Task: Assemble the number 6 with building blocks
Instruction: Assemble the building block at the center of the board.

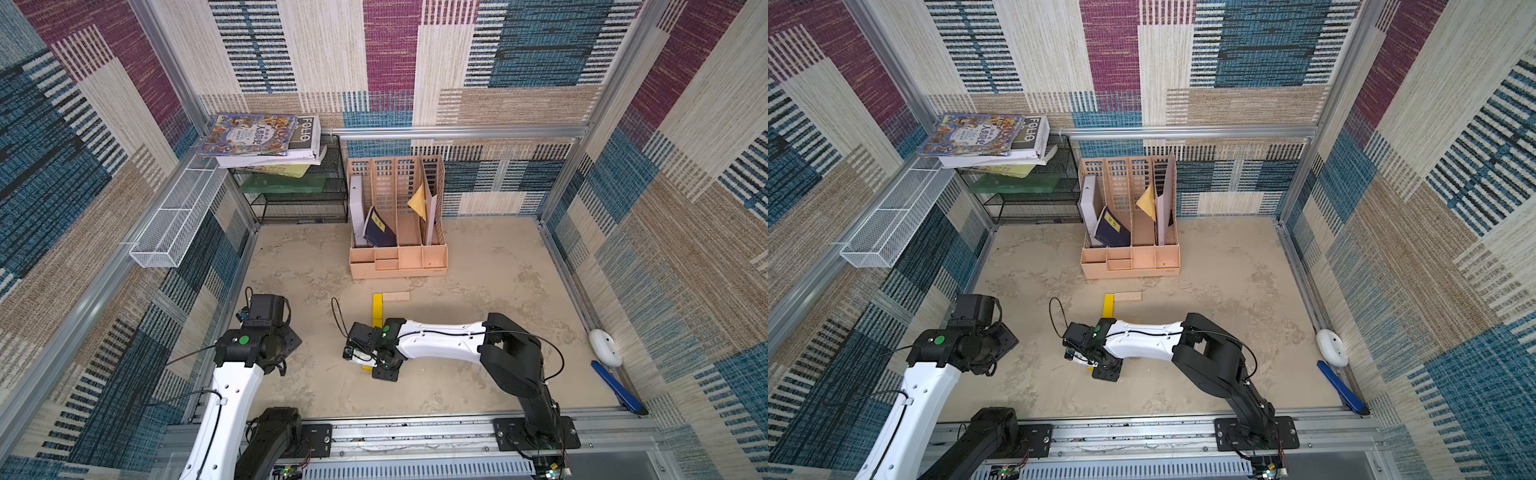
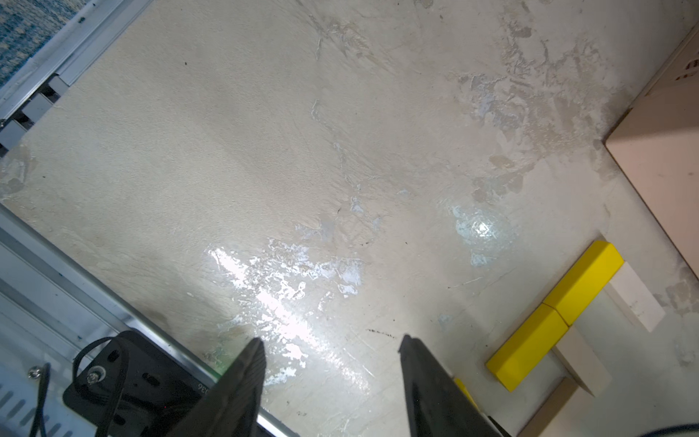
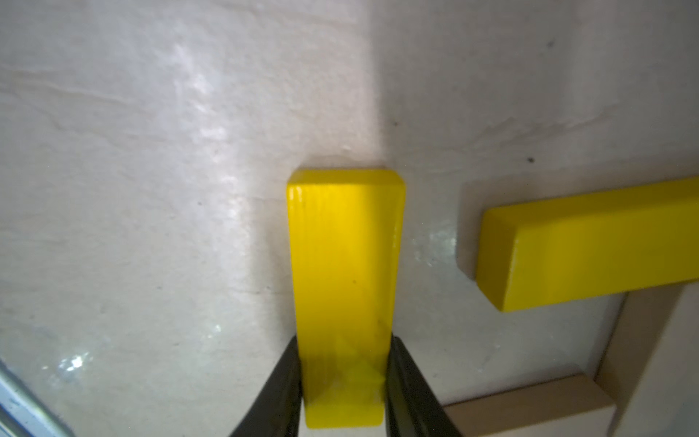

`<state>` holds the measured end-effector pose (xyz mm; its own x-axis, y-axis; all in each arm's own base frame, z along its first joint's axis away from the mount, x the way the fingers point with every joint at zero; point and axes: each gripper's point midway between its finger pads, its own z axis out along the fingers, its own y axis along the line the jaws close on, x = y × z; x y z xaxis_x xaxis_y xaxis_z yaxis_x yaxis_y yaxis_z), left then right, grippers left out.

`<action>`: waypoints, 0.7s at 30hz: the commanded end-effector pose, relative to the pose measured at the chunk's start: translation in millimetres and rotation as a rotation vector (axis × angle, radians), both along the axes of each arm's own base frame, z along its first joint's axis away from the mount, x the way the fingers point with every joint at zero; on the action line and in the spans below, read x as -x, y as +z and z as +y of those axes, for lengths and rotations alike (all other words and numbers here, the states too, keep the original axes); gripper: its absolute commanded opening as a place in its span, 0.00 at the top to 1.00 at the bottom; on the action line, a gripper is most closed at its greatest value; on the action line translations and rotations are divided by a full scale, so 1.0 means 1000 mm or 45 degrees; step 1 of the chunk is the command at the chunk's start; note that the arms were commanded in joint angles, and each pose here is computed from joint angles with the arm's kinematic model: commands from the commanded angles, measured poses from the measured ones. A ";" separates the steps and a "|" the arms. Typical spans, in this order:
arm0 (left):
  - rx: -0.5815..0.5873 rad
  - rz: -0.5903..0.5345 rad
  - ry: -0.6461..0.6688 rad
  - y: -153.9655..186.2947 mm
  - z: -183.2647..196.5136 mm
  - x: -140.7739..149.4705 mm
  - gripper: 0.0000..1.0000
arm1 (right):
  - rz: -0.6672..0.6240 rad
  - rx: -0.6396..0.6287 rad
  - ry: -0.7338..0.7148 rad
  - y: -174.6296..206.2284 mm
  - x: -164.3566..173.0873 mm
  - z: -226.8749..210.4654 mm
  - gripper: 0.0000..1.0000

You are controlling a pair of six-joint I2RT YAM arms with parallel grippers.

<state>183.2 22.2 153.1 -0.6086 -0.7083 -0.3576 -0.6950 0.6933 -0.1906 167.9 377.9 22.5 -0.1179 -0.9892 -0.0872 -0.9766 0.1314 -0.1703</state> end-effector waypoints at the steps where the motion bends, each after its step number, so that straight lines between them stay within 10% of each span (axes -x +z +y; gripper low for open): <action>1: 0.001 -0.015 -0.004 0.001 0.000 -0.003 0.39 | -0.050 0.070 0.009 0.001 -0.007 -0.013 0.64; 21: 0.006 -0.025 -0.001 -0.001 -0.001 -0.004 0.39 | -0.114 0.102 0.029 0.002 -0.016 -0.025 0.61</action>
<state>183.5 21.6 150.3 -0.6094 -0.7089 -0.3550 -0.6943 0.6934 -0.1927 178.2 366.0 23.7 -0.0908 -0.9935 -0.0690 -0.9688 0.1041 -0.2250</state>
